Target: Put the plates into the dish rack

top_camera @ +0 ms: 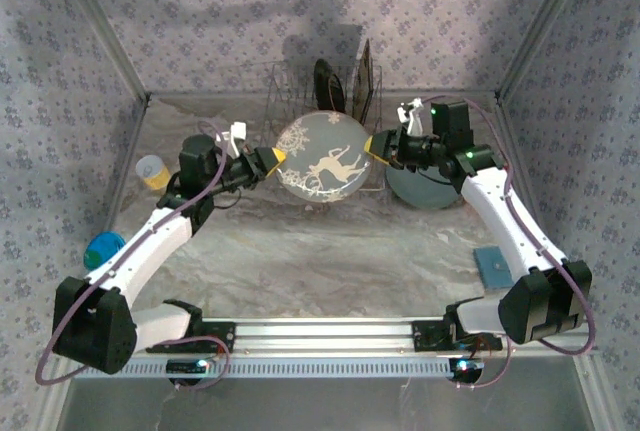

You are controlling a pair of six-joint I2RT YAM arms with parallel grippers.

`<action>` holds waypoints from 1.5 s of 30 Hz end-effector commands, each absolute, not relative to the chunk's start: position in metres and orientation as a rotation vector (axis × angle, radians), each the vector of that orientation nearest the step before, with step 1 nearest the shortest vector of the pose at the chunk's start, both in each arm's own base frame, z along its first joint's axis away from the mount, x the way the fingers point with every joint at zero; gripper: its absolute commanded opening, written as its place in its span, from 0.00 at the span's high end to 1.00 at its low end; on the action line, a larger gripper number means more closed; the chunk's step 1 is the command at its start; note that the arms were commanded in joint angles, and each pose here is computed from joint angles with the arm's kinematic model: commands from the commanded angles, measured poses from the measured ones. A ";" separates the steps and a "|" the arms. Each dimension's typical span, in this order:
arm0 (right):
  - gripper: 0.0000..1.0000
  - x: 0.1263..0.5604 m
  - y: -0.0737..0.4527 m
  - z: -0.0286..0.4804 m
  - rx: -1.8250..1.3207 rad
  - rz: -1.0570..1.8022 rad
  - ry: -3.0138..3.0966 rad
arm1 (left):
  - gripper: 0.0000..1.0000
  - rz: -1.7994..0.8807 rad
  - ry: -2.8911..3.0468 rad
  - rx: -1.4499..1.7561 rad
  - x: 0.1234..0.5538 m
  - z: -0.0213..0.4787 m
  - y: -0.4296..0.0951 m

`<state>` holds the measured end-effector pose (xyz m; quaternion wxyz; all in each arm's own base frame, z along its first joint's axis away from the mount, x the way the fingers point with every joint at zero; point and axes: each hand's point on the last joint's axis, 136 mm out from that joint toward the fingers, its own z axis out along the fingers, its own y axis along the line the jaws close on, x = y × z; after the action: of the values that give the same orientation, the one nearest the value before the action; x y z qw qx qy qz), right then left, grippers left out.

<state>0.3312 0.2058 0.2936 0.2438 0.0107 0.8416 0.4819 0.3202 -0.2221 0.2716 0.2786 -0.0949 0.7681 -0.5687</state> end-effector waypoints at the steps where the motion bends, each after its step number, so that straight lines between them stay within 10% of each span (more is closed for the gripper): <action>1: 0.70 0.335 0.209 0.316 -0.027 1.335 2.225 | 1.00 -1.588 1.892 -0.158 0.317 0.321 -0.219; 9: 0.51 0.338 0.206 0.311 -0.010 1.316 2.235 | 1.00 -1.586 1.860 -0.165 0.320 0.330 -0.211; 16: 0.01 0.346 0.188 0.322 -0.064 1.281 2.220 | 1.00 -1.543 1.849 -0.120 0.328 0.343 -0.190; 45: 0.03 0.402 0.233 0.354 -0.391 1.487 2.115 | 1.00 -1.510 1.943 0.280 0.410 0.360 -0.180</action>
<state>0.4005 0.2284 0.3443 0.2532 -0.1342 0.7894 0.5429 0.4148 -0.1787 0.3081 0.2818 0.0470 0.7769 -0.5611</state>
